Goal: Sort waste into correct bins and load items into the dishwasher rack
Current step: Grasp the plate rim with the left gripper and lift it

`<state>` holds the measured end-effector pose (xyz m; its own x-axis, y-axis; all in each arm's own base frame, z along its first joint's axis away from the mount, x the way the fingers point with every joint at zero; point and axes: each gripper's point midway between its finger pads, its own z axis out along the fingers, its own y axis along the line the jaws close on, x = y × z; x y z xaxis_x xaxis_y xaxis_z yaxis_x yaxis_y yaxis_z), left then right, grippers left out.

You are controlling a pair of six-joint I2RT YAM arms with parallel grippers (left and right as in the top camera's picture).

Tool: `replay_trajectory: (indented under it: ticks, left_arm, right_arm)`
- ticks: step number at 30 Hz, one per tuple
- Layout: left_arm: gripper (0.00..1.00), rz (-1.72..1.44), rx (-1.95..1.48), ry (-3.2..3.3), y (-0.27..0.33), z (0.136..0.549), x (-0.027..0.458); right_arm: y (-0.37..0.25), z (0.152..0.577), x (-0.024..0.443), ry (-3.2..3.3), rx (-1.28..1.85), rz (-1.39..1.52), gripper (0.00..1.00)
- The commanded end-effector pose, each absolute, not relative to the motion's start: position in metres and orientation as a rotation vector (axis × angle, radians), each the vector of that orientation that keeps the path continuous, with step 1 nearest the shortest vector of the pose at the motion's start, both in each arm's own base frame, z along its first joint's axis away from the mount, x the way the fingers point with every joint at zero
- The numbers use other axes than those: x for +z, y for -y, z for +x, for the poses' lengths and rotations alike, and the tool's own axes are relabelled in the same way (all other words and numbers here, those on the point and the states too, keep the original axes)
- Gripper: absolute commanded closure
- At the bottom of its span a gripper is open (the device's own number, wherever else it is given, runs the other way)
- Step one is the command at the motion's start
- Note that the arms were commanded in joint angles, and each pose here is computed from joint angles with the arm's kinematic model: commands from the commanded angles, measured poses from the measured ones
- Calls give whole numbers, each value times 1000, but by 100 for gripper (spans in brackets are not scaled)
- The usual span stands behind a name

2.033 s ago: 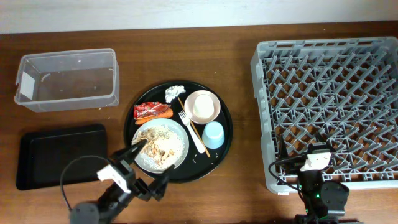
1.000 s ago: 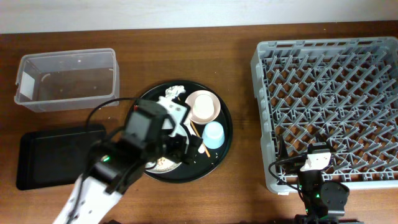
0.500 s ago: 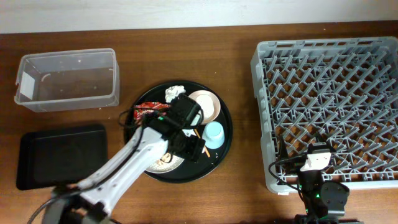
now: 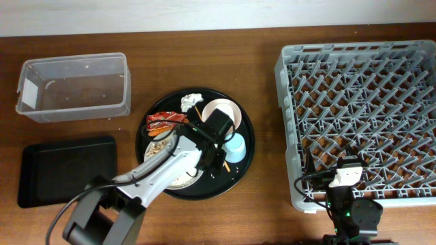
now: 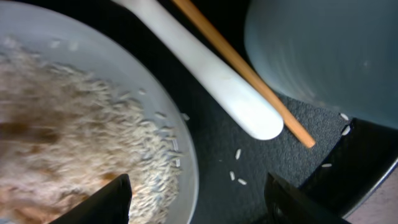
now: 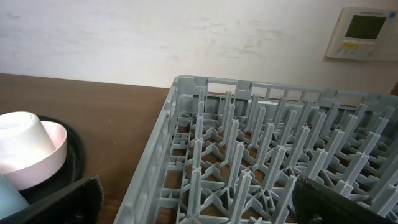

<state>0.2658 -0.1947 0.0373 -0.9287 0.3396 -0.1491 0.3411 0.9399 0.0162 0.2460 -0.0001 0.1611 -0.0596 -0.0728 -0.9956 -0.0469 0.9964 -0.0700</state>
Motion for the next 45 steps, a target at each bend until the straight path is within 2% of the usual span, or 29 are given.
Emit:
replay_trajectory:
  ticks: [1,5,10,23,45]
  left_arm:
    - [32,515,37,-2982,186,254,14]
    - [35,477,68,-2969,177,261,12]
    - [45,440,80,-2972,169,265,12]
    - [48,535,45,-2945,190,255,9]
    - [68,536,80,-2956,181,248,-1]
  right_arm:
    - [0,246,159,-1633,-19,-90,1]
    - [0,246,159,-1633,-19,-90,1]
    - [0,246,159,-1633,-19,-90,1]
    - [0,246,159,-1633,-19,-90,1]
    - [0,246,159,-1633,-19,-90,2]
